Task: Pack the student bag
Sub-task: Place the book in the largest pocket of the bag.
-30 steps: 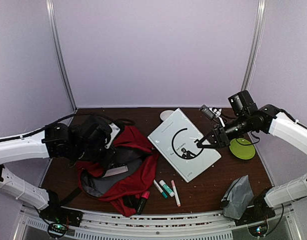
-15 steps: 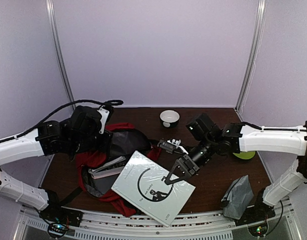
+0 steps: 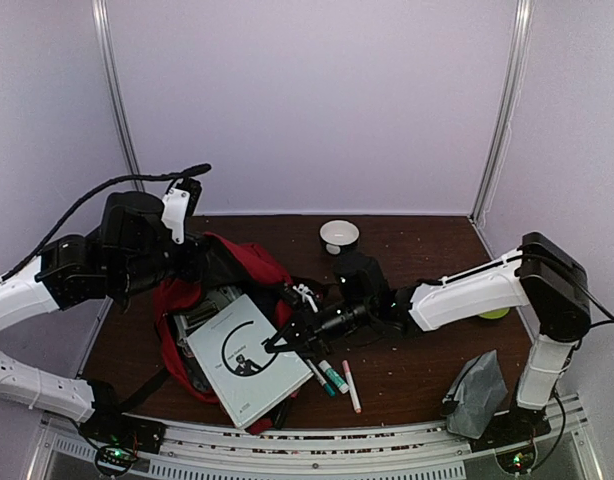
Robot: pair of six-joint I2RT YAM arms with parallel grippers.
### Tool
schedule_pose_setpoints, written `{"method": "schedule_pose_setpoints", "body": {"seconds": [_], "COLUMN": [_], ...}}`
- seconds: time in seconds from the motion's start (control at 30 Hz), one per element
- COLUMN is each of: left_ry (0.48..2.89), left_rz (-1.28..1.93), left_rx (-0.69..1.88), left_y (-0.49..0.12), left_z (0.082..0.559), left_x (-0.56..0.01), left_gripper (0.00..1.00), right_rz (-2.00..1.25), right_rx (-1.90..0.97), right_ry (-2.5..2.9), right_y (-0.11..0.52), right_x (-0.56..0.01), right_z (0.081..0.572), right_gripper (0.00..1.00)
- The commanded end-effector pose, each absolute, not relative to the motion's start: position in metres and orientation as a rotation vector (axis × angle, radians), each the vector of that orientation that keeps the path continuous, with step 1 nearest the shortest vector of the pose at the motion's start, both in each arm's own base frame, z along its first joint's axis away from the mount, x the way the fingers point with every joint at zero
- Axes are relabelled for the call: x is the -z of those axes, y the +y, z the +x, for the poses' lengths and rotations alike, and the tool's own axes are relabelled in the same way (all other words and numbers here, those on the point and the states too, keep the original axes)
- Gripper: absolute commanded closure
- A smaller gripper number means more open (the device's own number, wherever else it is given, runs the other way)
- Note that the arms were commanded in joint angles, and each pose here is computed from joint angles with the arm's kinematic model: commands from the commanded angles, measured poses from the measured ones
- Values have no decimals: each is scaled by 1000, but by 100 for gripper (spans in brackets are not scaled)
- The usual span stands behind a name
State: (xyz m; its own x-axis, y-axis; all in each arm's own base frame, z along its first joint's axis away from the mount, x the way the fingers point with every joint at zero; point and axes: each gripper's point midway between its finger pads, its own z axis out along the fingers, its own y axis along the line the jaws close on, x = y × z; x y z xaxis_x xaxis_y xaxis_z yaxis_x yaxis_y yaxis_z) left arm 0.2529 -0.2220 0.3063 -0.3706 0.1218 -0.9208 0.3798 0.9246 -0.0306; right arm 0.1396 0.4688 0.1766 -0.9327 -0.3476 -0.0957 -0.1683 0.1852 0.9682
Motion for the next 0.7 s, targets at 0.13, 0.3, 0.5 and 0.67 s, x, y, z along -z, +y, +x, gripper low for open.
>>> {"method": "schedule_pose_setpoints", "body": {"seconds": [0.13,0.3,0.5,0.67], "left_ry": [1853,1851,1852,1851], "left_rz": [328,326,342,356], "left_rx": [415,428,411,417], "left_y": [-225,-218,-215,-218], "left_z": [248,242,241,240], "left_x": [-348,-347,-346,-347], "left_gripper": [100,100,100,100], "right_rz": [437,418,420,300], "right_rx": [2175,2202,2183,2201], "right_ry": [-1976,-1924,-1933,-2018], "right_y": [513,514,498,500], "right_x": [-235,-239,-248,-239], "right_z": [154,156,147,176], "right_gripper": [100,100,100,100]}}
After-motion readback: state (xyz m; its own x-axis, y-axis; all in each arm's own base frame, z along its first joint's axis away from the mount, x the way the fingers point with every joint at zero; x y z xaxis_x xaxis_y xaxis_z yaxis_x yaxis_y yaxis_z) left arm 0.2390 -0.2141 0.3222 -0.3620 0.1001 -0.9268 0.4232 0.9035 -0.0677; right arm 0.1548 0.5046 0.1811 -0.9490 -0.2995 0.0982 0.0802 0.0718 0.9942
